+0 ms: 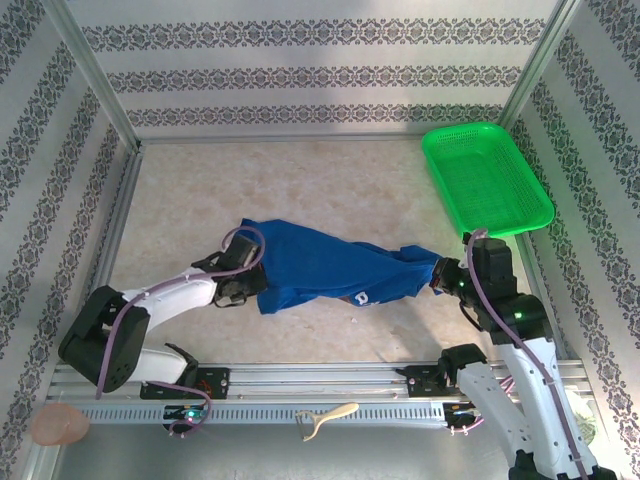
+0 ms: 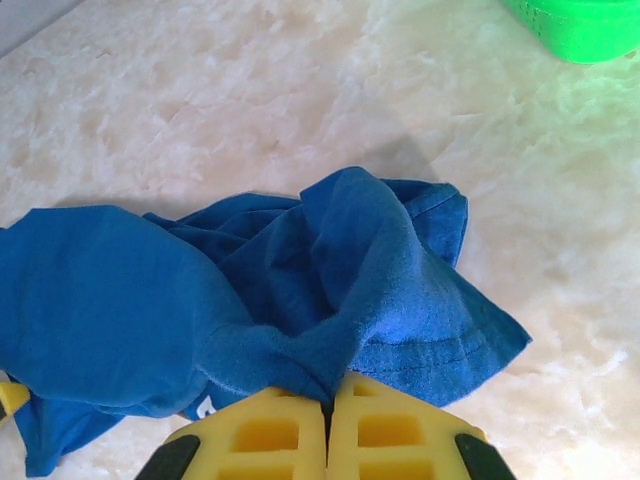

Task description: Fold the inside-out t-shirt

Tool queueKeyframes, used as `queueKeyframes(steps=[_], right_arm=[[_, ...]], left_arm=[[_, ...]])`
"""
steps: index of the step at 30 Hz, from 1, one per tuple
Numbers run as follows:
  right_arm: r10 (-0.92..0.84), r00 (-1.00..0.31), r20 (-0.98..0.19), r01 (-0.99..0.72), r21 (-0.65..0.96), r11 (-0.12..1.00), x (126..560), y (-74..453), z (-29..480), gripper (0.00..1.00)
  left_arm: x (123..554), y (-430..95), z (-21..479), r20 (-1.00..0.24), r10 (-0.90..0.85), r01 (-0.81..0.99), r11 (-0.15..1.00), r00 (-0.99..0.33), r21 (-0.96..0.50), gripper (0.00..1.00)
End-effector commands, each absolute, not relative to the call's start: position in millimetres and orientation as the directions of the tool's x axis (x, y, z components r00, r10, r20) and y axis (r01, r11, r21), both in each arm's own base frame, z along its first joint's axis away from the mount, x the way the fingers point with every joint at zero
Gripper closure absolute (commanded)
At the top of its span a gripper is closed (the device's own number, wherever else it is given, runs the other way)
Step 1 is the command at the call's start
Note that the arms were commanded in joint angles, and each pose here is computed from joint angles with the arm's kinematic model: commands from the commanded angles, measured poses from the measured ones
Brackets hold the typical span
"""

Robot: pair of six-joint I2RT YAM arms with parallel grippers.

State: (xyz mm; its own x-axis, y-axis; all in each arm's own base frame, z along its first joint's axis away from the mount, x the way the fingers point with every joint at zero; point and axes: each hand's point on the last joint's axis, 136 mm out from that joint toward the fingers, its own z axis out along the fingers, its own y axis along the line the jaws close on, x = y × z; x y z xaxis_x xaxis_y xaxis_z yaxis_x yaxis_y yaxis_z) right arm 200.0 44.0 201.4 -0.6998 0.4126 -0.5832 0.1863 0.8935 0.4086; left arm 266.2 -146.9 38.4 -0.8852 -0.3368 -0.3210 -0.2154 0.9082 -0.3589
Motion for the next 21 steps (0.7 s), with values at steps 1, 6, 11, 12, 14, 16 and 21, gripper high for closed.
queueKeyframes(steps=[1,6,11,12,14,16,21], right_arm=[[0.427,-0.632,-0.647,0.149,0.44,0.886,218,44,238,1.0],[0.411,-0.573,-0.709,0.098,0.439,0.893,235,44,285,1.0],[0.4,-0.511,-0.761,0.074,0.425,0.902,239,37,323,1.0],[0.399,-0.503,-0.767,0.075,0.421,0.904,239,36,327,1.0],[0.397,-0.491,-0.775,0.074,0.417,0.906,238,33,334,1.0],[0.4,-0.482,-0.78,0.077,0.417,0.906,237,31,338,1.0],[0.404,-0.476,-0.781,0.069,0.425,0.903,237,31,343,1.0]], left_arm=[[315,-145,131,-0.526,-0.322,-0.085,0.901,-0.787,-0.425,1.0],[334,-119,253,-0.62,-0.389,0.032,0.83,-0.682,-0.556,1.0],[337,-105,317,-0.652,-0.423,0.118,0.777,-0.629,-0.618,1.0],[338,-103,323,-0.653,-0.432,0.126,0.768,-0.622,-0.628,1.0],[338,-101,334,-0.656,-0.444,0.141,0.754,-0.611,-0.642,1.0],[337,-98,345,-0.661,-0.454,0.155,0.743,-0.597,-0.651,1.0],[337,-96,360,-0.674,-0.461,0.176,0.736,-0.577,-0.654,1.0]])
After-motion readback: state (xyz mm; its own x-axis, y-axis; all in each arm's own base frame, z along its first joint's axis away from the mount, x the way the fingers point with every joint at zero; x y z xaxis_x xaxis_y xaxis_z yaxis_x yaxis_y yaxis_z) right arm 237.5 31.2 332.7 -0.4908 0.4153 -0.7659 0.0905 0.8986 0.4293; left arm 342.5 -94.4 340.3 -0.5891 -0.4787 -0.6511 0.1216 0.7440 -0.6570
